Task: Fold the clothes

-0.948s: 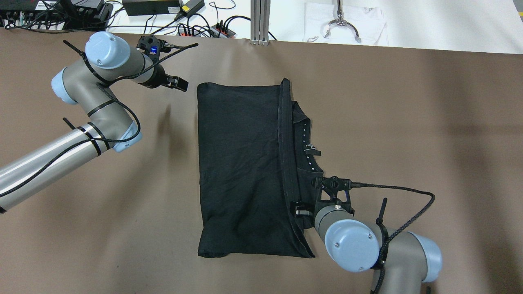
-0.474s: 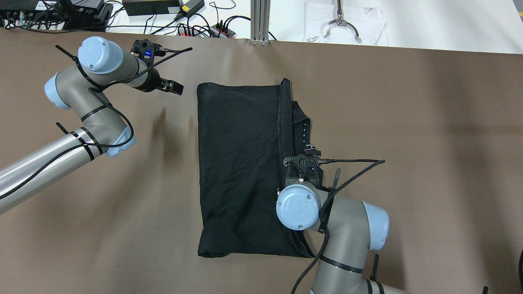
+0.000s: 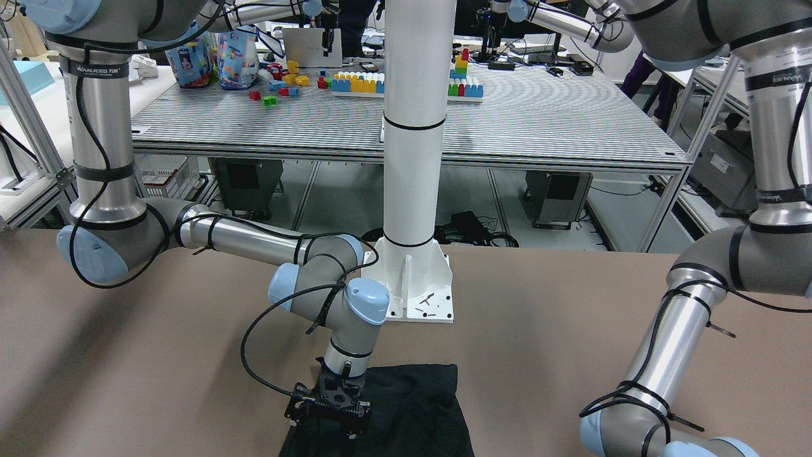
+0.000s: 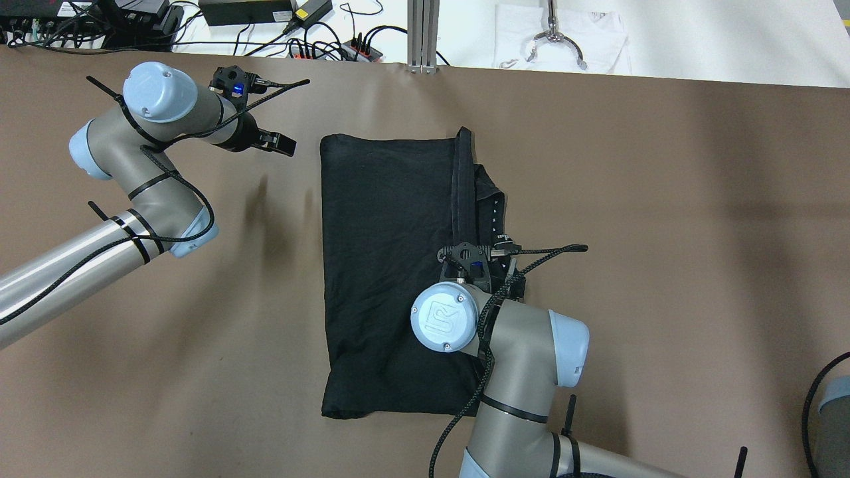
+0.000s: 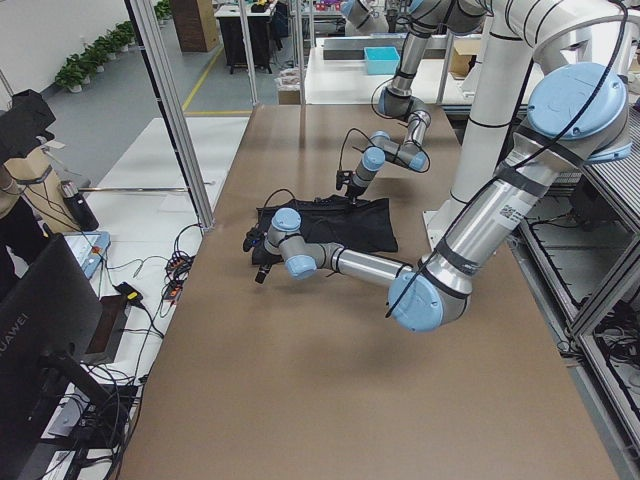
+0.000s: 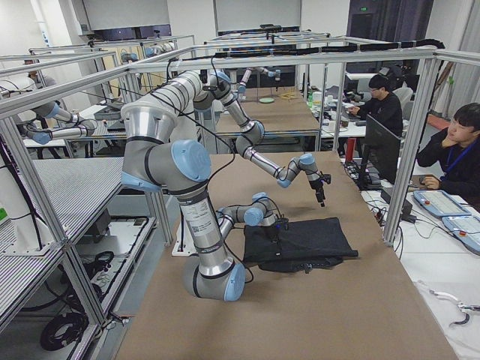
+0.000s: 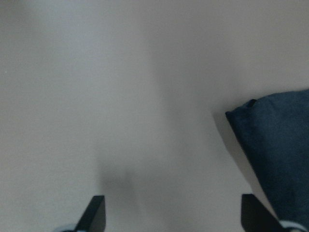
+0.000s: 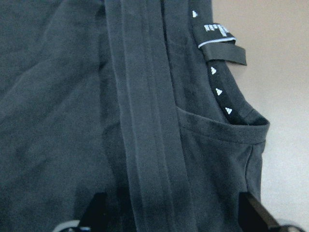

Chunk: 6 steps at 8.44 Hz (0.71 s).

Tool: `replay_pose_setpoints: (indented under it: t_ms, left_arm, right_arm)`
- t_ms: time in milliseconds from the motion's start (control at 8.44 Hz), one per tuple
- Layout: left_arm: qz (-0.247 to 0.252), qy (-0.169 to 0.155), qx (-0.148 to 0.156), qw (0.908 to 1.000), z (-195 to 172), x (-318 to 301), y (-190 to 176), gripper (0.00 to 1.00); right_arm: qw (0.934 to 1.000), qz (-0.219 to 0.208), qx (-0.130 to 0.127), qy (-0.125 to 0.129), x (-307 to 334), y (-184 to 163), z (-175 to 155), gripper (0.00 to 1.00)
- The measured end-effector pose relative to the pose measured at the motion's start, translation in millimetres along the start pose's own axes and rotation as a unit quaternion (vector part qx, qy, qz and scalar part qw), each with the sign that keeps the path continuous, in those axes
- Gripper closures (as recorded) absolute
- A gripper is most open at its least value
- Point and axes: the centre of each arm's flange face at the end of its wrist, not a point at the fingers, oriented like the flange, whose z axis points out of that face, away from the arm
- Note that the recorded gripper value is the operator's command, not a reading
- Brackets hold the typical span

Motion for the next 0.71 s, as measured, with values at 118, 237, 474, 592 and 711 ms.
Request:
replay_pose_setpoints:
  t_ms: [118,237,474,592,711]
  left_arm:
    - [0.0,0.0,0.0,1.0,0,-1,1,0.0]
    - [-0.001,-0.001,-0.001,1.0,1,-2,1,0.0]
    - [-0.001,-0.001,-0.001,1.0,1,-2,2,0.0]
    - [-0.001,-0.001,-0.001,1.0,1,-2,2,0.0]
    - [-0.001,-0.001,-0.002,1.0,1,-2,2,0.0]
  right_arm:
    - [1.0,0.0,-0.001,-0.002,-2,-1,-1,0.05]
    - [1.0,0.001,-0.001,-0.002,-1,-3,-1,0.05]
    - [1.0,0.003,-0.001,0.0,2,-7,1,0.05]
    - [1.0,0.006,0.0,0.003,6,-11,3,0.05]
    - [0.9999,0.011,-0.003,0.005,11,-17,5,0.05]
